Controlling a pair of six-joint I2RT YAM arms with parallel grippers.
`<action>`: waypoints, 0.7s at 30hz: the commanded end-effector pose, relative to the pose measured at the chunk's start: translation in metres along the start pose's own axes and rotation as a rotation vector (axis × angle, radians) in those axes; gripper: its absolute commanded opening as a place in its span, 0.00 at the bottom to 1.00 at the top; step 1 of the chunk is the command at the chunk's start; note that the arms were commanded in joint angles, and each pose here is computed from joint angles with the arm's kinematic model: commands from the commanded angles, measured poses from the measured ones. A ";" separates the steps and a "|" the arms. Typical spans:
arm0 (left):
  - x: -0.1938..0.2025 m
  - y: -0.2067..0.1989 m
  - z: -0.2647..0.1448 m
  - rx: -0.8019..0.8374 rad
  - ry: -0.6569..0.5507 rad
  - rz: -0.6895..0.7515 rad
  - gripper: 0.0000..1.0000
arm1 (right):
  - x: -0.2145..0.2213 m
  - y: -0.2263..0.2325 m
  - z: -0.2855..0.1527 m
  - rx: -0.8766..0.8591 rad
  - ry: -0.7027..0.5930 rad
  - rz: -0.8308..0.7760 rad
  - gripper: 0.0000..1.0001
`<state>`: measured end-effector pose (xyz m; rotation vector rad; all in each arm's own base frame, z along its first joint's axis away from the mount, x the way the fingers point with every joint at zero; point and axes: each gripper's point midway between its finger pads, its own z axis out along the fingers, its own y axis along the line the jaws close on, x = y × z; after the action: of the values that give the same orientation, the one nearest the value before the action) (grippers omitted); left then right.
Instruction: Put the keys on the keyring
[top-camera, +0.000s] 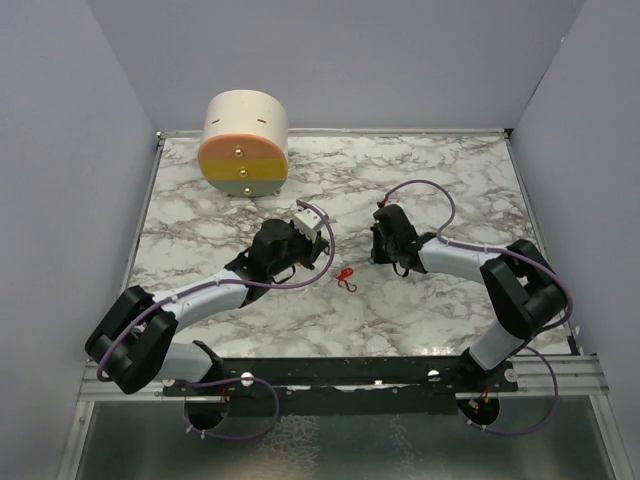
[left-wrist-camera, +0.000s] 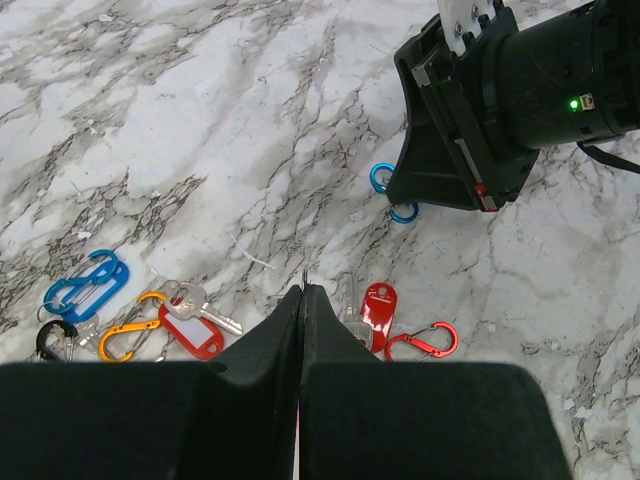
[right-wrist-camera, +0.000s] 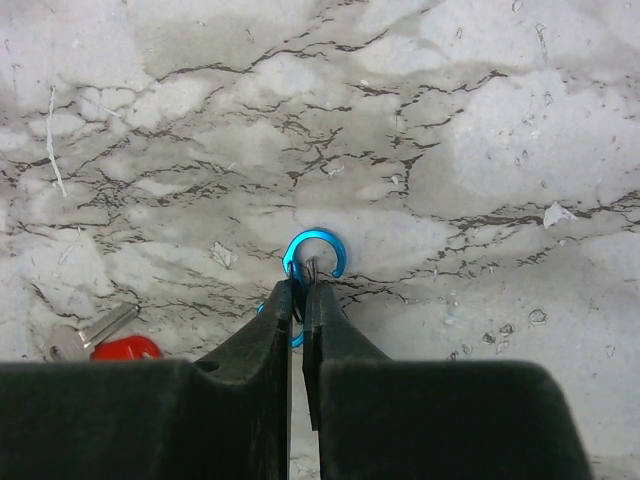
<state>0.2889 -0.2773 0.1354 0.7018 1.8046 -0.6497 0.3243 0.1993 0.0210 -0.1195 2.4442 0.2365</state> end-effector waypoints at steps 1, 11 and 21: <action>-0.008 0.003 0.003 -0.009 -0.023 0.001 0.00 | 0.020 -0.020 -0.008 0.081 0.047 -0.034 0.01; -0.018 -0.018 0.010 0.111 -0.053 0.020 0.00 | -0.039 0.000 -0.060 -0.072 -0.227 -0.053 0.01; -0.031 -0.044 0.024 0.267 -0.084 0.086 0.00 | -0.066 0.028 -0.096 -0.228 -0.312 -0.091 0.01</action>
<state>0.2833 -0.3070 0.1411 0.8223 1.7364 -0.7807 0.3114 0.1927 0.1138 -0.2071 2.1651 0.3653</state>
